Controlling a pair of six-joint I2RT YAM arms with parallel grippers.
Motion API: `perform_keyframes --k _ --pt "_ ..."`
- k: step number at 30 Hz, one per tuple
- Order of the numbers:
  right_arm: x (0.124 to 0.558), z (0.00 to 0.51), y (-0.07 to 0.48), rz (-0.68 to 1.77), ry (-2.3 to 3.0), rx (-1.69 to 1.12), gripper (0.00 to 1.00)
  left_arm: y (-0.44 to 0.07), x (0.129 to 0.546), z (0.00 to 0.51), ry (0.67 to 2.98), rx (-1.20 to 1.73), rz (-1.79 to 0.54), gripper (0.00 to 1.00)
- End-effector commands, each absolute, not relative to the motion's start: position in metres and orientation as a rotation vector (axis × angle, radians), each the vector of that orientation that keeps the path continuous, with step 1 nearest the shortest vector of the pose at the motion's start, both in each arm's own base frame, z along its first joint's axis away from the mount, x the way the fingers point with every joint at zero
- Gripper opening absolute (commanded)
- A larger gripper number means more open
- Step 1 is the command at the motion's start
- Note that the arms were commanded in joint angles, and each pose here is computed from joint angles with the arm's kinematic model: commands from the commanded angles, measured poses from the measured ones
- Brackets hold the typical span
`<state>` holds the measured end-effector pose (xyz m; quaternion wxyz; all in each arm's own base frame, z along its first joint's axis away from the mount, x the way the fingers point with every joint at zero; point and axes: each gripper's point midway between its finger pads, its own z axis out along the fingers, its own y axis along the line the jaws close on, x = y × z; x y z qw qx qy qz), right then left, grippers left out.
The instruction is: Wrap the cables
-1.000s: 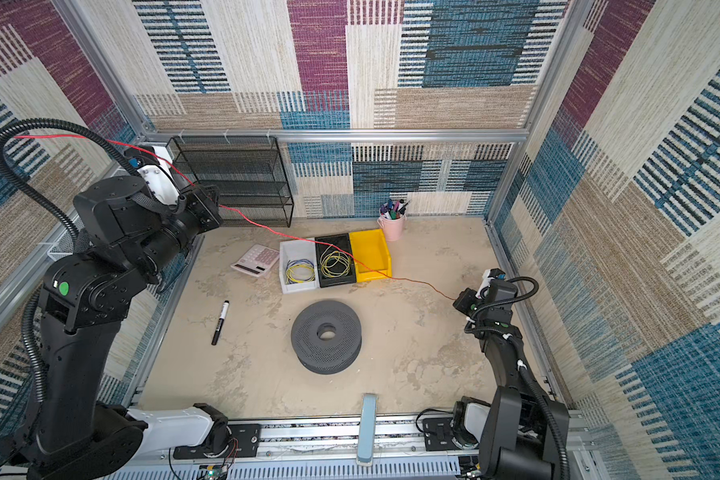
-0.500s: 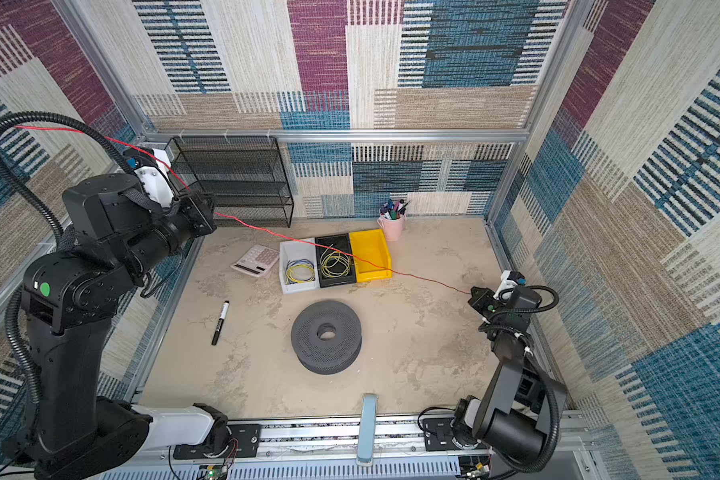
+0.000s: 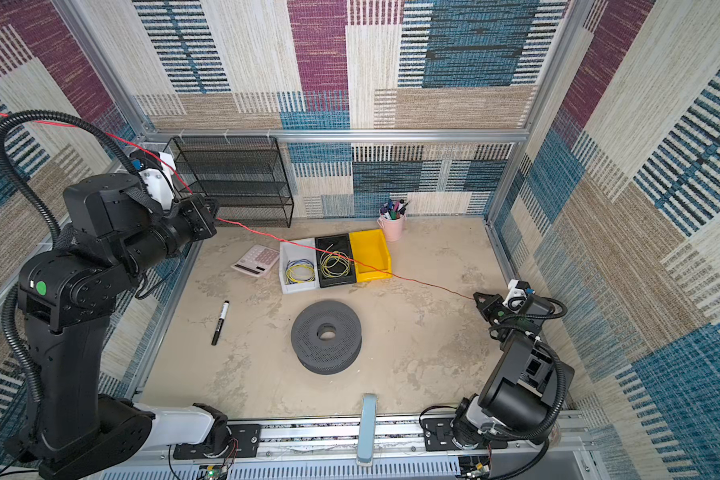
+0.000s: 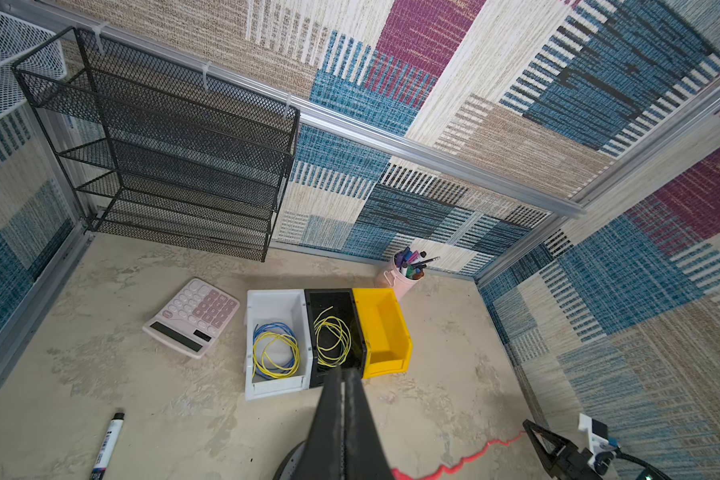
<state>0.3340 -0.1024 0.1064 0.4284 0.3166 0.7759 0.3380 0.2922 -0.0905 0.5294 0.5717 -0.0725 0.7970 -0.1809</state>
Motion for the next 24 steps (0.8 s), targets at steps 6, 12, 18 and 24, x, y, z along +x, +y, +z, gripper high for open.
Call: perform_keyframes --k 6,12,18,24 --pt "0.338 0.075 -0.172 0.491 1.944 1.046 0.00 -0.050 0.298 0.572 1.675 -0.275 -0.255 0.00" --pt "0.374 0.084 -0.141 0.567 2.041 0.882 0.00 -0.075 0.304 0.540 1.804 -0.155 -0.316 0.00" --pt "0.405 0.079 -0.138 0.589 2.105 0.820 0.00 -0.078 0.303 0.487 1.847 -0.267 -0.408 0.00" --pt "0.432 0.084 -0.118 0.630 2.146 0.724 0.02 -0.086 0.303 0.439 1.901 -0.347 -0.502 0.00"
